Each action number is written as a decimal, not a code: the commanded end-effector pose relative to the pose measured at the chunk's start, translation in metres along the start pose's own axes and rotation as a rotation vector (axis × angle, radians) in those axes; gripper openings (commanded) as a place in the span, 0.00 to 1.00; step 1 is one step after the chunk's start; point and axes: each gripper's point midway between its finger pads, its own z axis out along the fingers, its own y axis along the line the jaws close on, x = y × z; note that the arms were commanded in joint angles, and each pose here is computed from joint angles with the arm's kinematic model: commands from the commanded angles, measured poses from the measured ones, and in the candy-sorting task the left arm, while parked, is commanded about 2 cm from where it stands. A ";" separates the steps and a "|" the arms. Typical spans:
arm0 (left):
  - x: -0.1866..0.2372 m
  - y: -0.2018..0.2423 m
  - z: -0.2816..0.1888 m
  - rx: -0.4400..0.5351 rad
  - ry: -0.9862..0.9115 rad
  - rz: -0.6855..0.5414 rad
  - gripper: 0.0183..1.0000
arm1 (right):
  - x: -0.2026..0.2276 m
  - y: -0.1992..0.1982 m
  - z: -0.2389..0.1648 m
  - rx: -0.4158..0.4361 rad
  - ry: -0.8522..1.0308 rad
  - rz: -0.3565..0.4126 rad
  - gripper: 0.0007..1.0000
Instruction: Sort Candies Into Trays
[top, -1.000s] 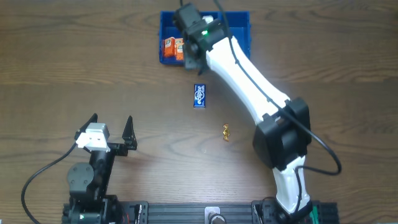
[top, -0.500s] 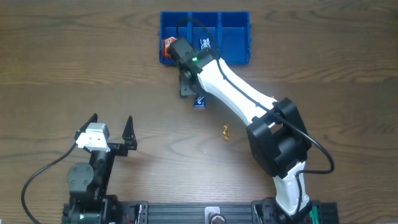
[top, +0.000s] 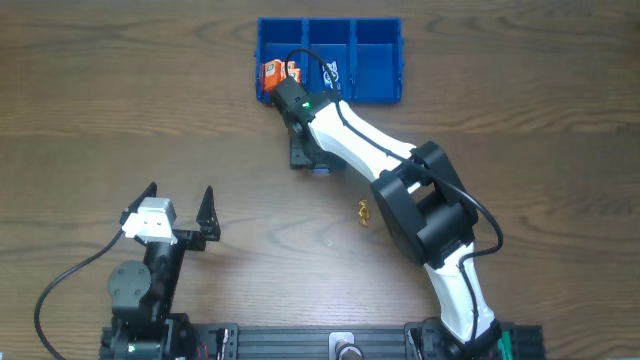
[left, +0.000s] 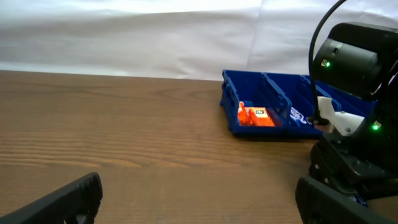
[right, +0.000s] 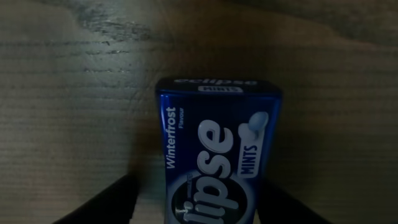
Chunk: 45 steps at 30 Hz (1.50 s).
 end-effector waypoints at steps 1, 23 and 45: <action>0.016 -0.001 0.001 0.011 0.046 -0.002 1.00 | 0.001 -0.007 0.009 0.023 0.014 0.016 0.42; 0.016 -0.001 0.001 0.011 0.046 -0.002 1.00 | -0.071 -0.027 -0.169 0.007 -0.345 0.035 0.18; 0.016 -0.001 0.001 0.011 0.046 -0.002 1.00 | -0.198 -0.033 -0.124 -0.008 -0.533 0.019 0.16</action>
